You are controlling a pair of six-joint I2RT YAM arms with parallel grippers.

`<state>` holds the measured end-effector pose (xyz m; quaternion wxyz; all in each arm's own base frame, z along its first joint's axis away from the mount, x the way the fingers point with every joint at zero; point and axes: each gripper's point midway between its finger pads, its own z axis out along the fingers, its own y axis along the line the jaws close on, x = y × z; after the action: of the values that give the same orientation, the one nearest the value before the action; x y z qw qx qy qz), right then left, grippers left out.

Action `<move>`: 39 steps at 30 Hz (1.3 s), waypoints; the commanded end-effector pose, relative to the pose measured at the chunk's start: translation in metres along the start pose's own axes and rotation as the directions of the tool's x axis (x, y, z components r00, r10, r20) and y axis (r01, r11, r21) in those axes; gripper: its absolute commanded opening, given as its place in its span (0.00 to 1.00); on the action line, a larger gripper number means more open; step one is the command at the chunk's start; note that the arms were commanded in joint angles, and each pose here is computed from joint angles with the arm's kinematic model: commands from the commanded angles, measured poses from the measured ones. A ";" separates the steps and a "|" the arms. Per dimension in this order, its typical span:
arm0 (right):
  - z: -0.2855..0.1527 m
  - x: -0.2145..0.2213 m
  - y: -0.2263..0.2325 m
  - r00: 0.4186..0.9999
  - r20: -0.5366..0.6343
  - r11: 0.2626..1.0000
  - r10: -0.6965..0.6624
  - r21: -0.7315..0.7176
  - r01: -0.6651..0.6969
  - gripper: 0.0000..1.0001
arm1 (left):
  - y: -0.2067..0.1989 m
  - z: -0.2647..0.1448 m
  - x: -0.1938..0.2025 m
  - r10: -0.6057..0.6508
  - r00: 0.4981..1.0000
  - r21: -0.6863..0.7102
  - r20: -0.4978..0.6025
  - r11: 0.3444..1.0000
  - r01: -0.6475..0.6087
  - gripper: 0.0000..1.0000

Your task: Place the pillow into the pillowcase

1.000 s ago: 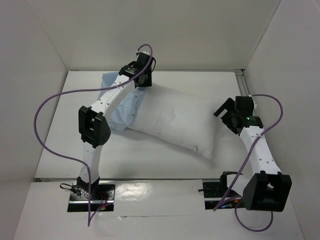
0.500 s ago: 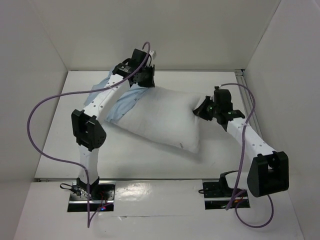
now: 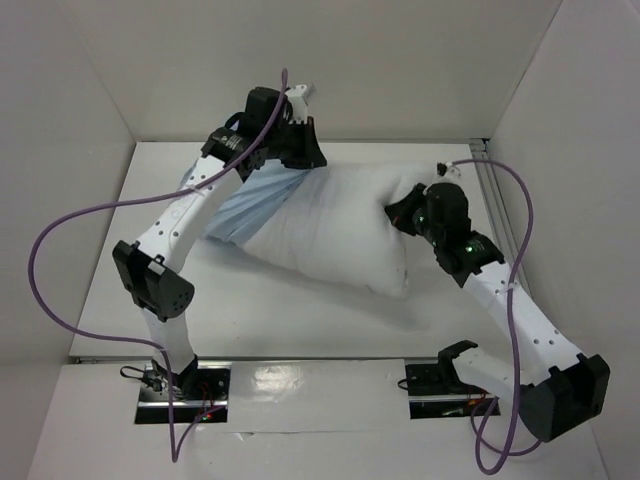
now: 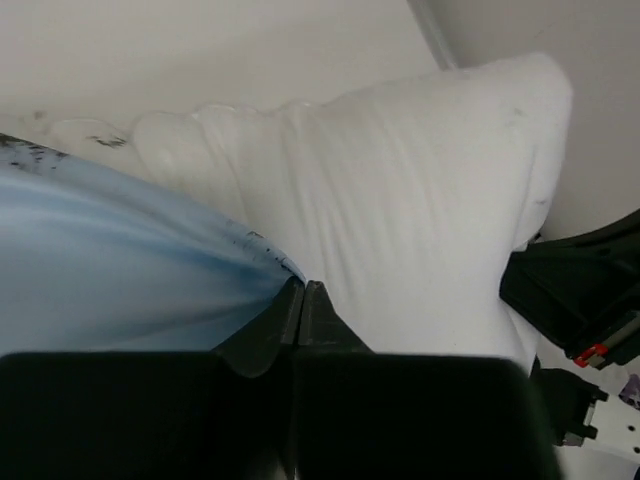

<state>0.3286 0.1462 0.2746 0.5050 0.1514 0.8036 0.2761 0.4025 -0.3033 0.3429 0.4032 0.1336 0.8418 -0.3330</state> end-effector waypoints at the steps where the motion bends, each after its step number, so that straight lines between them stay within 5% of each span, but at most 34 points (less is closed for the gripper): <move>1: 0.007 0.047 -0.015 0.993 -0.091 0.997 0.078 0.026 -0.076 0.00 | -0.019 0.036 0.031 -0.032 0.995 0.105 -0.098 0.994 0.042 0.17; 5: 0.007 0.054 -0.054 0.990 -0.111 0.988 0.082 0.140 -0.066 0.03 | -0.024 0.027 0.015 0.035 0.995 0.097 -0.094 0.995 -0.026 0.72; 7: 0.007 0.032 -0.056 0.995 -0.085 0.987 0.044 0.161 -0.030 0.31 | -0.029 0.004 -0.003 0.073 0.997 0.077 -0.036 0.995 -0.070 0.81; 9: 0.001 0.024 -0.061 0.995 -0.097 0.978 -0.025 0.205 0.044 0.84 | -0.020 -0.021 -0.020 0.109 0.993 -0.029 0.039 0.994 -0.107 0.87; 11: -0.010 -0.002 -0.064 0.996 -0.054 0.955 -0.072 0.285 0.085 1.00 | -0.006 -0.073 -0.047 0.143 0.975 -0.184 0.167 0.977 -0.112 0.87; 14: -0.025 -0.030 -0.072 0.992 -0.011 0.917 -0.124 0.380 0.118 1.00 | 0.043 -0.112 -0.039 0.136 0.965 -0.425 0.224 0.905 -0.029 0.61; 15: -0.027 -0.034 -0.071 0.990 -0.009 0.913 -0.138 0.386 0.131 1.00 | 0.044 -0.144 -0.040 0.124 0.949 -0.446 0.289 0.895 0.019 0.44; 16: -0.030 -0.040 -0.070 0.991 0.012 0.916 -0.136 0.383 0.121 1.00 | 0.072 -0.142 -0.013 0.092 0.966 -0.508 0.241 0.860 0.045 0.12; 18: -0.033 -0.040 -0.065 0.991 0.011 0.926 -0.131 0.358 0.119 1.00 | 0.095 -0.153 0.009 0.041 0.962 -0.554 0.271 0.824 0.120 0.00; 23: -0.029 0.006 -0.065 0.985 -0.144 0.953 -0.097 0.273 0.134 1.00 | 0.154 -0.137 0.117 -0.112 0.962 -0.598 0.251 0.764 0.244 0.00; 26: -0.027 0.033 -0.072 0.973 -0.215 0.953 -0.086 0.266 0.143 1.00 | 0.182 -0.131 0.159 -0.180 0.927 -0.622 0.328 0.698 0.356 0.50; 28: -0.026 0.037 -0.075 0.971 -0.224 0.951 -0.084 0.271 0.145 1.00 | 0.187 -0.126 0.150 -0.151 0.894 -0.578 0.422 0.715 0.394 0.73; 34: -0.023 0.047 -0.077 0.965 -0.250 0.952 -0.084 0.266 0.152 1.00 | 0.232 -0.122 0.172 -0.133 0.865 -0.677 0.483 0.570 0.466 0.62; 39: -0.016 0.053 -0.074 0.954 -0.288 0.958 -0.083 0.242 0.157 1.00 | 0.260 -0.111 0.166 -0.131 0.857 -0.700 0.499 0.522 0.488 0.62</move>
<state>0.2893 0.0992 0.1933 0.3813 0.1460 0.9026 0.1366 0.3306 -0.0550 0.1295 0.4644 -0.2481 0.8502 -0.0010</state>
